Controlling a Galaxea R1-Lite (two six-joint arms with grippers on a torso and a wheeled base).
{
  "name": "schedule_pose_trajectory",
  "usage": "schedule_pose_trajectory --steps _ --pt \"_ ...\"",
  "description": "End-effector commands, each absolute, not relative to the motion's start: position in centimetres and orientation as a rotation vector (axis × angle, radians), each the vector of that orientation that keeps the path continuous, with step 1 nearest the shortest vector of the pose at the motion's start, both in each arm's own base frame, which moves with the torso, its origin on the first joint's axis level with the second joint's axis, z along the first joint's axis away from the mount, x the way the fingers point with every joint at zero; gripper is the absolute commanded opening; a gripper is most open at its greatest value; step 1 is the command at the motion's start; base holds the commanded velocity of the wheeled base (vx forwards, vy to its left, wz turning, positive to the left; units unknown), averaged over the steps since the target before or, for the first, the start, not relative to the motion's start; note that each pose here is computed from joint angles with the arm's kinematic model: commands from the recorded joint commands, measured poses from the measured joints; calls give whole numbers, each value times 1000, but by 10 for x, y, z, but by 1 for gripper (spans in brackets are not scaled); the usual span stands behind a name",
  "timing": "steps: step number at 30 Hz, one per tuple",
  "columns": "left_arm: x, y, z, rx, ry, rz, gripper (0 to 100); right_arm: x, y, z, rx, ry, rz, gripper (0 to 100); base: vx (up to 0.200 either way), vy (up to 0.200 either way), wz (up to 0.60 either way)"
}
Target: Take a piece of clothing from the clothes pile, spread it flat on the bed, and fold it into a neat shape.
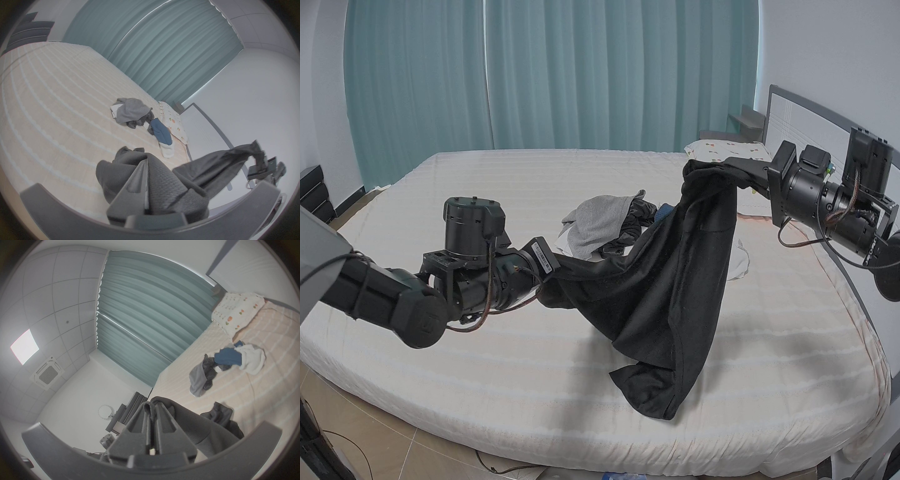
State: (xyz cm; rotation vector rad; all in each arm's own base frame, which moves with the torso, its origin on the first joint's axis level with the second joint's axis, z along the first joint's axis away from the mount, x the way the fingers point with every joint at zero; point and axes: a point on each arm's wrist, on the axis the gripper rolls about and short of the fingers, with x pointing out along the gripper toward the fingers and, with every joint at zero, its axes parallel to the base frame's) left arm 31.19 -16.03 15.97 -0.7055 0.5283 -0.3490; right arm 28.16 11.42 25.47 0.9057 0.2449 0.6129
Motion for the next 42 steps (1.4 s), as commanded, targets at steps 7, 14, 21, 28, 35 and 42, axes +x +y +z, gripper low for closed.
schedule_pose_trajectory --steps 7,14,21,28,35,42 --pt "277 -156 153 -726 592 -382 0 271 116 191 952 436 527 0 0 0 0" --pt "265 -156 132 -740 644 -372 0 279 118 167 944 509 478 0 0 0 0" --pt "258 -152 121 -770 660 -357 0 272 114 158 929 537 457 0 -143 0 0" --pt "255 -147 120 -770 657 -342 0 273 118 152 921 560 459 0 -143 0 0" --pt "257 -146 122 -772 643 -335 0 271 121 154 915 558 469 0 0 0 0" --pt "262 -139 125 -803 628 -309 0 270 123 154 913 562 476 0 0 29 0"
